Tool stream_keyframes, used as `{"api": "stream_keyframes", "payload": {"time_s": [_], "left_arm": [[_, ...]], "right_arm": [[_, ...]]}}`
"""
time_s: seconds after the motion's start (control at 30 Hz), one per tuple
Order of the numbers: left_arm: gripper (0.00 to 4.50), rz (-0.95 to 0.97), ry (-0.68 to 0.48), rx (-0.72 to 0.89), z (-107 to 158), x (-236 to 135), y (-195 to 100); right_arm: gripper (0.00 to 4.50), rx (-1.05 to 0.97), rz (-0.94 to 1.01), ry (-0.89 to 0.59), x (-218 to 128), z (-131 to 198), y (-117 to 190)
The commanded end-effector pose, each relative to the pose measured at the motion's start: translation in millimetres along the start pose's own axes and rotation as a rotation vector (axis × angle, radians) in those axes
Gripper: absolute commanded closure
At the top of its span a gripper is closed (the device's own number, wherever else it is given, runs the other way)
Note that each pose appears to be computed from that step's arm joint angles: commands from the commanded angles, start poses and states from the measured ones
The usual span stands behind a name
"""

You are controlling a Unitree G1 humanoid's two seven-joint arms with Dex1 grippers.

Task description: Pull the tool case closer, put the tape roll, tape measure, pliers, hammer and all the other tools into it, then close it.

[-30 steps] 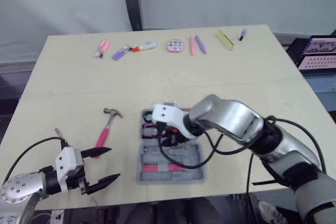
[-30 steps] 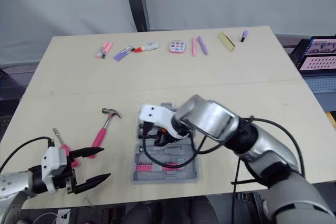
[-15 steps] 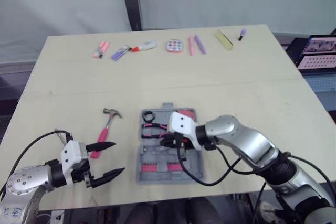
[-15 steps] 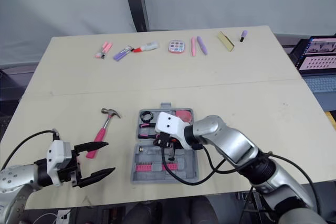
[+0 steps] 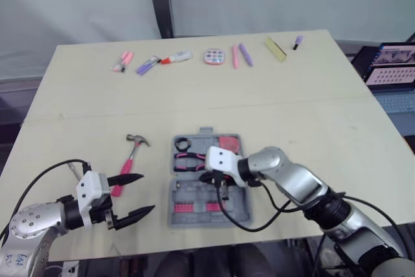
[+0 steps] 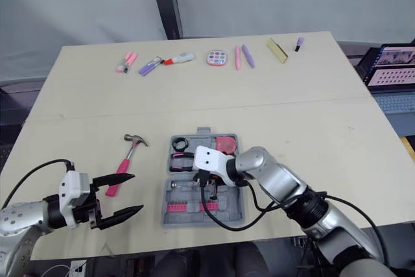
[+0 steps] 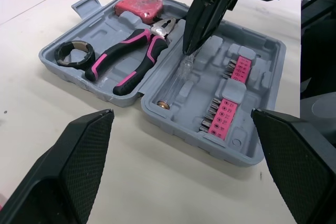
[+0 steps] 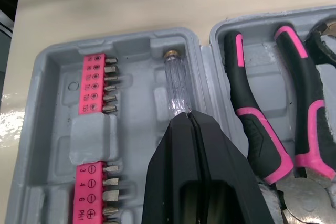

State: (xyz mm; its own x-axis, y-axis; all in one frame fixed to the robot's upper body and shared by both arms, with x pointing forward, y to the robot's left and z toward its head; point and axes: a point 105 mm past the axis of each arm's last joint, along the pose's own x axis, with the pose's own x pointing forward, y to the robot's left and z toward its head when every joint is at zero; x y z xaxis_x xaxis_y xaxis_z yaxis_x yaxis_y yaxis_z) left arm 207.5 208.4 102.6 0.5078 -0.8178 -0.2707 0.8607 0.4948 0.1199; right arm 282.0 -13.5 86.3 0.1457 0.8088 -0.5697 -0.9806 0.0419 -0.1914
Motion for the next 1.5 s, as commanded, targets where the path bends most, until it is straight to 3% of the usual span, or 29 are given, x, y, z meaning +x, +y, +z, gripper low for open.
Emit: {"api": "stream_keyframes", "payload": {"time_s": [0.03, 1.5], "left_arm": [[0.0, 0.002, -0.017, 0.025, 6.4, -1.8, -2.1], [0.0, 0.008, -0.008, 0.027, 4.1, -6.5, -2.4]], "right_arm": [[4.48, -0.026, 0.02, -0.009, 1.6, 1.6, 2.6], [4.48, 0.149, 0.021, 0.072, 7.5, -38.1, 6.9]]}}
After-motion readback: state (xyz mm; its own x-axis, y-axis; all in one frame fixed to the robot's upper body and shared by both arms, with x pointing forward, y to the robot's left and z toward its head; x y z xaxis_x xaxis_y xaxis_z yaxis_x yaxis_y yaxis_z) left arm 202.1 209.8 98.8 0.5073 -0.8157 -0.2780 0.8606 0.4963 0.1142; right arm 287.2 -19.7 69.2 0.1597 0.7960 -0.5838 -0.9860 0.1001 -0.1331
